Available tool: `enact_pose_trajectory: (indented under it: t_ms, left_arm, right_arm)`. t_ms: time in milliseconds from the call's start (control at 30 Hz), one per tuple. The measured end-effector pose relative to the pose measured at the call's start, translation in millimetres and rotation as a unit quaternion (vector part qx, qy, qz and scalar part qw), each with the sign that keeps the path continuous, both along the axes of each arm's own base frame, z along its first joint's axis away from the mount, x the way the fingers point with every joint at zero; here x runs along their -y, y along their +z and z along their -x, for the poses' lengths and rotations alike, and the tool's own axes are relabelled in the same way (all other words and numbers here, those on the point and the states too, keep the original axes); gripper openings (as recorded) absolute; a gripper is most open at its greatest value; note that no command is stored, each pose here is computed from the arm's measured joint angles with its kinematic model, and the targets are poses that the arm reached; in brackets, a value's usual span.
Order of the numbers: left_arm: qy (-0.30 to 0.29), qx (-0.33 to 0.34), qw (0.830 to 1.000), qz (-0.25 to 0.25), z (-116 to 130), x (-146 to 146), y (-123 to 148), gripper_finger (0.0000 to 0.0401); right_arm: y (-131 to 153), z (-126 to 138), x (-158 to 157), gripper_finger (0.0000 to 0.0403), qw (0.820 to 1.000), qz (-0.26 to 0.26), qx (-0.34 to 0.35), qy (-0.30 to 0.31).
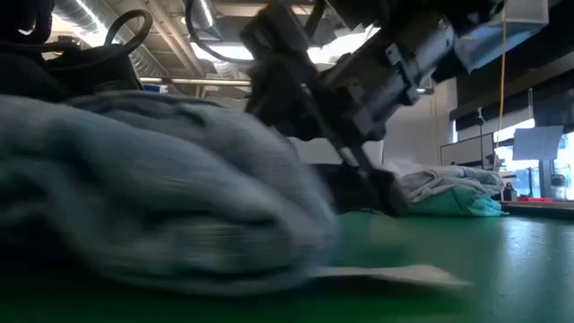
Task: Fold laundry
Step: Stack the blue polo shirt on top of the white polo shirt
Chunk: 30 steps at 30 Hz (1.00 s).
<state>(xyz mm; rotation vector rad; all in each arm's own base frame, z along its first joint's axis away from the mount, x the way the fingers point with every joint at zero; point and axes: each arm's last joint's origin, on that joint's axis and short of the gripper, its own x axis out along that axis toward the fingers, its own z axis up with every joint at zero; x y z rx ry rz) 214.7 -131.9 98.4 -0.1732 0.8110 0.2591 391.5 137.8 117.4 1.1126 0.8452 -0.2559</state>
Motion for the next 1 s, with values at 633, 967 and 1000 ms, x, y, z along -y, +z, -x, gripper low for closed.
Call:
enact_pose_trajectory:
  t_ms: [633,967,1000]
  left_arm:
    - [0.000,0.002,1.000,0.001,0,0,0,0.0144]
    - [0.002,0.004,1.000,0.001,-1,0,0,0.0144]
    - [0.002,0.005,1.000,0.001,-1,0,0,0.0144]
  right_arm:
    - [56,36,4,0.0296,0.991,-0.013,-0.083,0.102]
    - [88,59,4,0.0321,0.988,-0.009,-0.096,0.122]
    - [89,58,4,0.0333,0.988,-0.016,-0.090,0.122]
